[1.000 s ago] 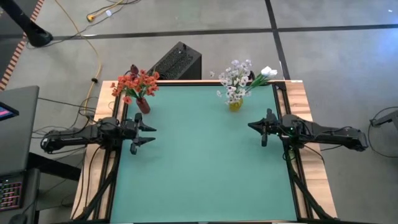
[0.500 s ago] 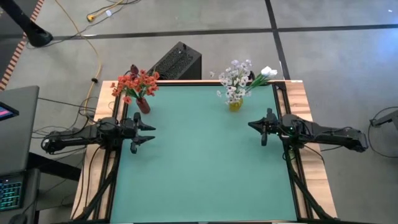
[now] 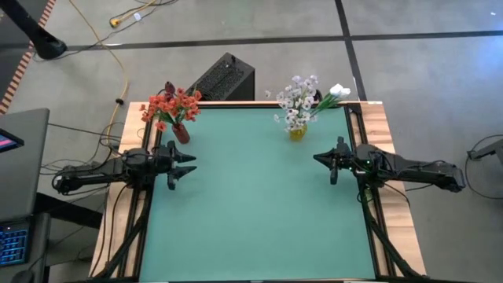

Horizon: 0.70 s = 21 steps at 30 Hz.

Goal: Sort flowers into vase by color
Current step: Return to Home Position

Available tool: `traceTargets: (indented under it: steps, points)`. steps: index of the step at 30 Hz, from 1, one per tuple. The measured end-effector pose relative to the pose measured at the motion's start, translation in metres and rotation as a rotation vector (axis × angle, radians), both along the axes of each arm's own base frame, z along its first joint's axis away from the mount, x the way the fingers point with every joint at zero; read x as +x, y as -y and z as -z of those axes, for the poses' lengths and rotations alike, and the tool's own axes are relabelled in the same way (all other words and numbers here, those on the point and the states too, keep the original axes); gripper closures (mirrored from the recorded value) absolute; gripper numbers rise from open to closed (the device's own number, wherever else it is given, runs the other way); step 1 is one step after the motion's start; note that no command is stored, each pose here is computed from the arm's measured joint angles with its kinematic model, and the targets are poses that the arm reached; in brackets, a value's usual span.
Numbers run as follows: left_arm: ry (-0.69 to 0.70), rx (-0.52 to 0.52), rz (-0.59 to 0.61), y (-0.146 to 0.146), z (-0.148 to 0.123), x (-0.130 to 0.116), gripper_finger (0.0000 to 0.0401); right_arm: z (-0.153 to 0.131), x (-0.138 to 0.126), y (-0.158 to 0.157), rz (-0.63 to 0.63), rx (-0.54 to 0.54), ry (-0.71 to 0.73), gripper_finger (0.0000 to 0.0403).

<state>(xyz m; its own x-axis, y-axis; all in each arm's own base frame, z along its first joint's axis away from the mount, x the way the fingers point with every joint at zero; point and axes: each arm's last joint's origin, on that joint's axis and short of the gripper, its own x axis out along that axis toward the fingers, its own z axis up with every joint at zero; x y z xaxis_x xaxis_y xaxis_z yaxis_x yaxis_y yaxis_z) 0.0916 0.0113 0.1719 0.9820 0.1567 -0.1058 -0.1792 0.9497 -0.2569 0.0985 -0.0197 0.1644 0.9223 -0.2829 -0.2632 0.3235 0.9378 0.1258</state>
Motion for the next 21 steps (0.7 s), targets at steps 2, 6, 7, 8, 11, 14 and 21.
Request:
traceTargets:
  steps: [2, 6, 7, 8, 11, 14, 21]
  points:
    - [0.001, -0.006, 0.0, 0.0, 0.0, 0.0, 0.0221, 0.0, 0.0, 0.0, 0.0, 0.0, 0.0, 0.0357]
    - [0.0, -0.007, 0.0, 0.0, 0.0001, 0.0, 0.0221, 0.0, 0.0, 0.0, 0.0, 0.0, 0.0, 0.0357]
    - [0.0, -0.007, 0.0, 0.0, 0.0001, 0.0, 0.0221, 0.0, 0.0, 0.0, 0.0, 0.0, 0.0, 0.0357]
    - [-0.001, -0.007, 0.0, 0.0, 0.0002, 0.0, 0.0221, 0.0, 0.0, 0.0, 0.0, 0.0, 0.0, 0.0356]
    - [-0.001, -0.007, 0.0, 0.0, 0.0002, 0.0, 0.0221, 0.0, 0.0, 0.0, -0.001, 0.0, 0.0, 0.0356]
    - [-0.001, -0.007, 0.0, 0.0, 0.0002, 0.0, 0.0221, 0.0, 0.0, 0.0, -0.001, 0.0, 0.0, 0.0356]
    - [-0.011, -0.007, 0.007, 0.0015, 0.0009, 0.001, 0.0221, 0.0, 0.0, 0.0, -0.001, -0.001, 0.0, 0.0356]
